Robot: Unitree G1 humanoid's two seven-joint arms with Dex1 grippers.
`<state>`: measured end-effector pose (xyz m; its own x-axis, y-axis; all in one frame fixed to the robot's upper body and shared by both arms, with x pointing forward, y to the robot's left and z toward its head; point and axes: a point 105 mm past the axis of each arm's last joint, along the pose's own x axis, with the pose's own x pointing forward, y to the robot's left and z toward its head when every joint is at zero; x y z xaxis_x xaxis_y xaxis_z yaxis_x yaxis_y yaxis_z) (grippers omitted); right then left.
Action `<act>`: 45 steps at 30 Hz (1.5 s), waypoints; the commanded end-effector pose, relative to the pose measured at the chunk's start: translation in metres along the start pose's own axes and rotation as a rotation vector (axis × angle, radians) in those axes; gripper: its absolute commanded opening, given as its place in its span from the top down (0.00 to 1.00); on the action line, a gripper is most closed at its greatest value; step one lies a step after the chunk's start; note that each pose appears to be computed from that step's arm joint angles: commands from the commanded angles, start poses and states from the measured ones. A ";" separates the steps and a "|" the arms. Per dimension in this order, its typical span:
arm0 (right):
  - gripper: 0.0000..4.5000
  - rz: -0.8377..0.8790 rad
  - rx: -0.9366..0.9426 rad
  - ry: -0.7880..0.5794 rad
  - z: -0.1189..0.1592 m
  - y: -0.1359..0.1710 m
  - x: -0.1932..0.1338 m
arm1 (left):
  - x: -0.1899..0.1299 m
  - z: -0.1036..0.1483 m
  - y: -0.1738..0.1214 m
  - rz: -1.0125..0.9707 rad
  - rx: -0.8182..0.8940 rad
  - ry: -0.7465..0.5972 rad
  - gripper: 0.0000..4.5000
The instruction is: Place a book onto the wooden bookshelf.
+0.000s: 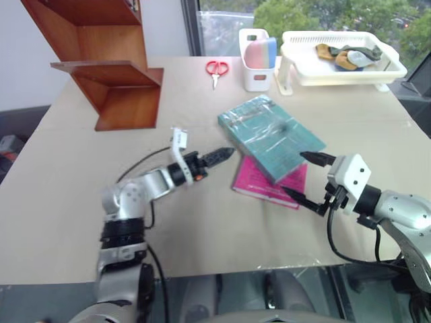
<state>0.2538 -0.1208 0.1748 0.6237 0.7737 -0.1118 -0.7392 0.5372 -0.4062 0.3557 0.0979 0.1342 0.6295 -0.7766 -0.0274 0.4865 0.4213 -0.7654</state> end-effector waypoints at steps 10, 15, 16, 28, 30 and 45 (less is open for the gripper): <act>0.01 -0.035 -0.076 -0.002 0.008 0.000 -0.006 | 0.029 0.009 0.006 -0.023 -0.256 -0.138 0.00; 0.01 -0.051 -0.079 0.009 0.008 -0.001 -0.009 | 0.046 0.010 0.003 -0.053 -0.322 -0.132 0.00; 0.01 -0.054 -0.078 0.010 0.008 -0.001 -0.009 | 0.050 0.010 0.002 -0.060 -0.334 -0.129 0.00; 0.00 -0.084 -0.076 0.021 0.008 -0.003 -0.013 | 0.065 0.007 0.001 -0.091 -0.413 -0.077 0.61; 0.00 -0.087 -0.074 0.019 0.008 -0.004 -0.013 | 0.062 0.008 0.003 -0.084 -0.425 -0.081 0.74; 0.00 -0.029 -0.033 -0.050 0.007 -0.005 -0.001 | -0.024 0.083 -0.075 -0.087 0.383 -0.154 0.76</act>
<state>0.2550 -0.1244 0.1757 0.6517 0.7530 -0.0913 -0.7095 0.5626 -0.4244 0.3667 0.1340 0.2068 0.6955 -0.7152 0.0689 0.5461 0.4639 -0.6975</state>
